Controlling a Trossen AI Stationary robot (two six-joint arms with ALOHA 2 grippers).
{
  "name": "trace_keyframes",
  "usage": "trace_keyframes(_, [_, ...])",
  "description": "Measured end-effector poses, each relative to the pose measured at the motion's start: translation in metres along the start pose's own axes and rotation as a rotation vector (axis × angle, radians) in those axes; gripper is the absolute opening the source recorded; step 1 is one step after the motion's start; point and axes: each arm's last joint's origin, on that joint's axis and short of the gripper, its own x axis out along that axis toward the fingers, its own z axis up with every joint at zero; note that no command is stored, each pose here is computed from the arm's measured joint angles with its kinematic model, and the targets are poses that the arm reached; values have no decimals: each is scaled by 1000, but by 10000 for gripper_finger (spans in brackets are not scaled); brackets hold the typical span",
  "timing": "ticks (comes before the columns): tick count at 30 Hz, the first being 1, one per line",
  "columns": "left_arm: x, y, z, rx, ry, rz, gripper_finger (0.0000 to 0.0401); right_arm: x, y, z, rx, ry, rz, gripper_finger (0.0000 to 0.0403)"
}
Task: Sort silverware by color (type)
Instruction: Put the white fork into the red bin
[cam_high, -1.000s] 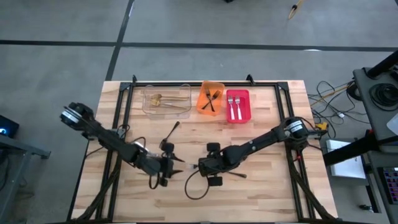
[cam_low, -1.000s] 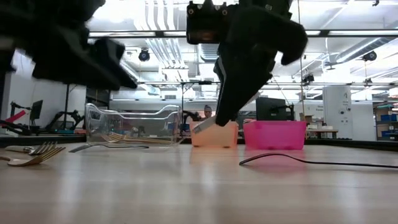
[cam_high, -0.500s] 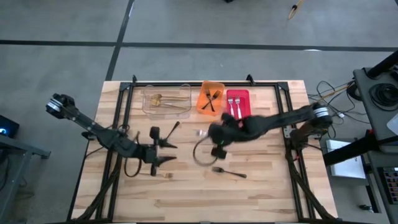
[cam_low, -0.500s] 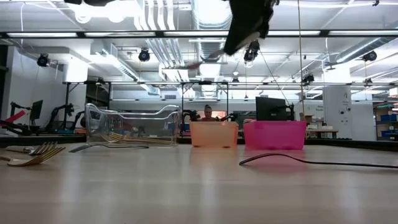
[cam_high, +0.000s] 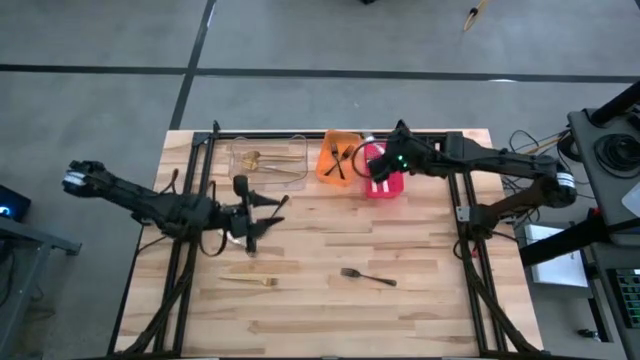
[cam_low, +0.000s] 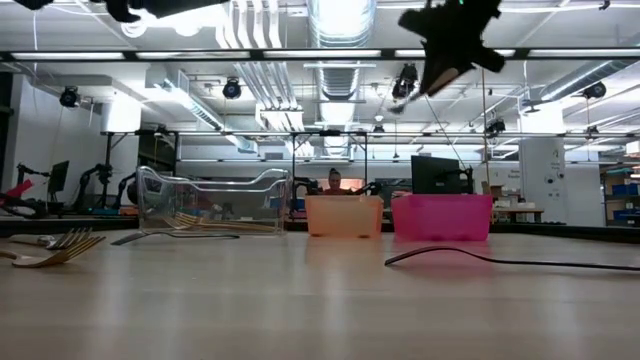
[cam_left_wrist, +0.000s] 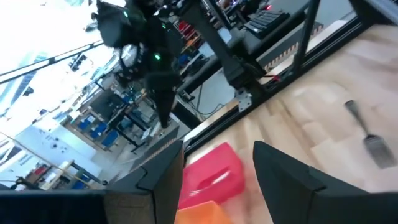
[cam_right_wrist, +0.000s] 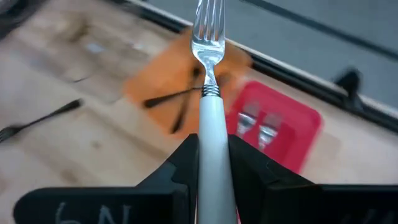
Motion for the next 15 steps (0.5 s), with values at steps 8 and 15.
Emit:
trace_keyframes(8, [14,43,-34,-12,69,90,177,29,-24,-13,209,3,-98,58])
trace_keyframes(15, [15,67,-55,-52,101,131,177,67,-23,-36,358,1,-171,58])
